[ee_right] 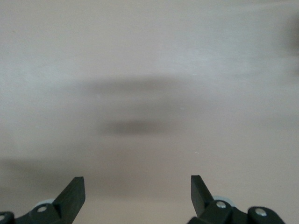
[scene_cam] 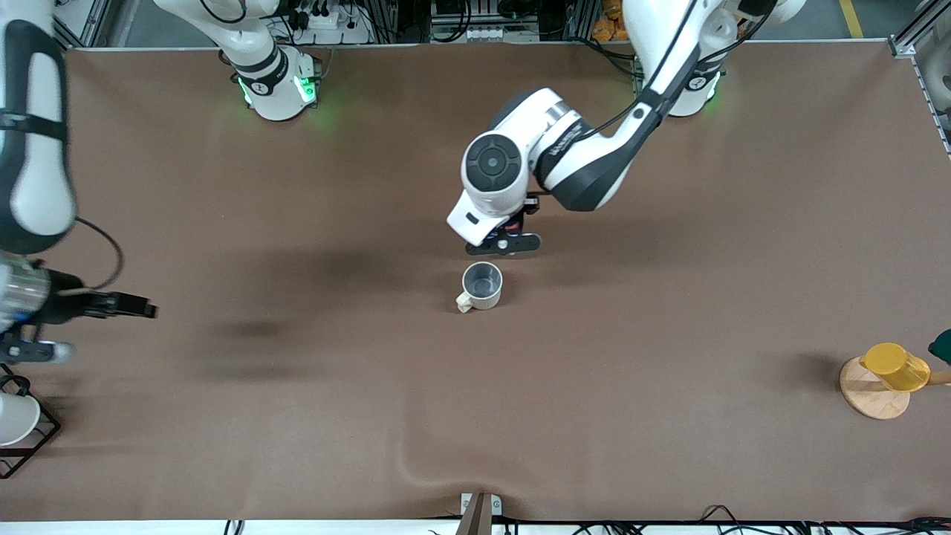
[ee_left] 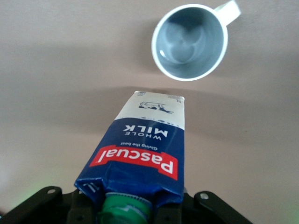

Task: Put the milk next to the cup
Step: 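Lower the milk carton beside the white mug with the left gripper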

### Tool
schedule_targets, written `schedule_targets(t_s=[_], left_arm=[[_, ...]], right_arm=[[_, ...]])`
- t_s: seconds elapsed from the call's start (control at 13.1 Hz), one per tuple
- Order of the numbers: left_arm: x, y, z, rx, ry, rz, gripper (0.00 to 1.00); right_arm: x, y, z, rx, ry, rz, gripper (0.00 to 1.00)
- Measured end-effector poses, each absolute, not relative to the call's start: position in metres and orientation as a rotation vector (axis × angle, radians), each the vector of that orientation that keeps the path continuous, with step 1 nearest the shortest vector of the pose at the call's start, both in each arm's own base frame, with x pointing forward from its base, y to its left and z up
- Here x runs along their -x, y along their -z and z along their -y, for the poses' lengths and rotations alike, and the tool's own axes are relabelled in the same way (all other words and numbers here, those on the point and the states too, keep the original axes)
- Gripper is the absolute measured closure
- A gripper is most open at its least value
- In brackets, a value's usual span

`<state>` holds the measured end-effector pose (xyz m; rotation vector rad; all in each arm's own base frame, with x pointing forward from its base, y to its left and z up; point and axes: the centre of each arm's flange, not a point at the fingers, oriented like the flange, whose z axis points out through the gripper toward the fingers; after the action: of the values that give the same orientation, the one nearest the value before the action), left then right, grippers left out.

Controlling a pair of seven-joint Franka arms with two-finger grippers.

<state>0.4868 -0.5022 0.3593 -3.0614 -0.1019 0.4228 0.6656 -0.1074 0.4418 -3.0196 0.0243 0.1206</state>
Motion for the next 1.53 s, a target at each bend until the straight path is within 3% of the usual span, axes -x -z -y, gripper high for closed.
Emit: schedule_targets(t_s=[0.31, 0.61, 0.99, 1.53], left_arm=[[-0.481, -0.338, 0.524, 3.080, -0.406, 0.081, 0.65], [-0.488, -0.319, 0.521, 3.045, -0.371, 0.108, 0.65], [-0.493, -0.320, 0.524, 3.057, -0.301, 0.116, 0.65], [-0.495, -0.311, 0.525, 3.061, -0.295, 0.122, 0.65]], right_arm=[[-0.638, -0.510, 0.112, 3.012, -0.062, 0.009, 0.00], [-0.582, -0.585, 0.079, 3.006, 0.014, -0.017, 0.00], [-0.530, -0.588, 0.053, 3.001, 0.065, -0.022, 0.00], [-0.530, -0.584, 0.034, 3.077, 0.096, 0.039, 0.00]])
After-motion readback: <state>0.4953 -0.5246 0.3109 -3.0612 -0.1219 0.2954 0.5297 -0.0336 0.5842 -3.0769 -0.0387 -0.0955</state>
